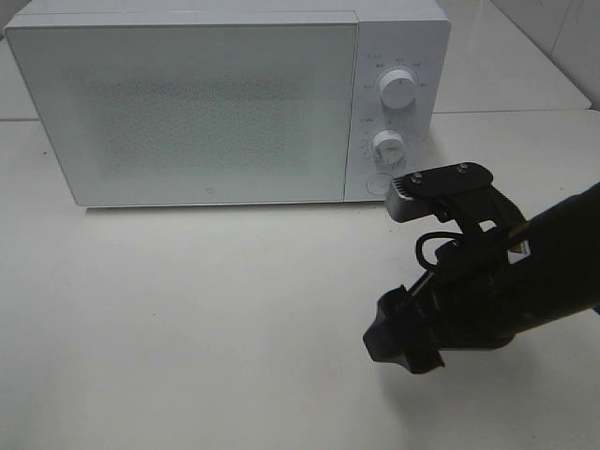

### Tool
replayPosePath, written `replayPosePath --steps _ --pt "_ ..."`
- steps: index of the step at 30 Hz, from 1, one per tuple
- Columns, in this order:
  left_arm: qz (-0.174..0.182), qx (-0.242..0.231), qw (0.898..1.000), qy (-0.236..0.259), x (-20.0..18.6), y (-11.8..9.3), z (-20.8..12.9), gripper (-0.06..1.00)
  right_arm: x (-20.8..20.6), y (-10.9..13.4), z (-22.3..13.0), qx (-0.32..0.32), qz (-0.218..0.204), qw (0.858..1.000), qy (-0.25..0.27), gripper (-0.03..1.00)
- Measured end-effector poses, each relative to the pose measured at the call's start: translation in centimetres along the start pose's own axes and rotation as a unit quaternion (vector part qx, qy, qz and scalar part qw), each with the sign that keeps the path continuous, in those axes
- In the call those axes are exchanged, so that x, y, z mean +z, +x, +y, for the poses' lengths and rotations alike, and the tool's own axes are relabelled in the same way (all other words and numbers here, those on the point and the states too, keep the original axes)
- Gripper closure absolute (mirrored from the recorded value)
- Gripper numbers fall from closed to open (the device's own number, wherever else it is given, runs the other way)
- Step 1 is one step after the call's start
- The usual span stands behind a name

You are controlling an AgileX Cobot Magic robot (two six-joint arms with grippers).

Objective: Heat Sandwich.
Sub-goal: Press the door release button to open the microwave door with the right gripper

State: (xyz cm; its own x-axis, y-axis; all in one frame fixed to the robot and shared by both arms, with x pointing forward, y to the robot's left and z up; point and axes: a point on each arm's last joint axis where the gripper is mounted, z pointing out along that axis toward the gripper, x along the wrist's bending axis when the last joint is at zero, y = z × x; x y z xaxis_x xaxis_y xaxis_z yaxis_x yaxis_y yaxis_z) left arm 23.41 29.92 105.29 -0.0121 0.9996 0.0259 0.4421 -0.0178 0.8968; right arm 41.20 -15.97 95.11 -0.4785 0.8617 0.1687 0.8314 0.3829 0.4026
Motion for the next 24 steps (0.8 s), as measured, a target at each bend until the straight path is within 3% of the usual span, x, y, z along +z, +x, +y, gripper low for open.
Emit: replayPosePath --steps 12,21,24 --pt "0.000 0.000 1.000 0.000 0.0 0.0 0.0 -0.03 -6.3 -0.2 -3.4 -0.078 -0.020 0.995 0.060 0.22" --pt "0.000 0.000 1.000 0.000 0.0 0.0 0.0 -0.03 -10.5 -0.2 -5.7 -0.089 -0.014 0.995 0.032 0.22" --pt "0.000 0.000 1.000 0.000 0.0 0.0 0.0 -0.03 -12.8 -0.3 -7.4 -0.095 -0.010 0.995 -0.005 0.22"
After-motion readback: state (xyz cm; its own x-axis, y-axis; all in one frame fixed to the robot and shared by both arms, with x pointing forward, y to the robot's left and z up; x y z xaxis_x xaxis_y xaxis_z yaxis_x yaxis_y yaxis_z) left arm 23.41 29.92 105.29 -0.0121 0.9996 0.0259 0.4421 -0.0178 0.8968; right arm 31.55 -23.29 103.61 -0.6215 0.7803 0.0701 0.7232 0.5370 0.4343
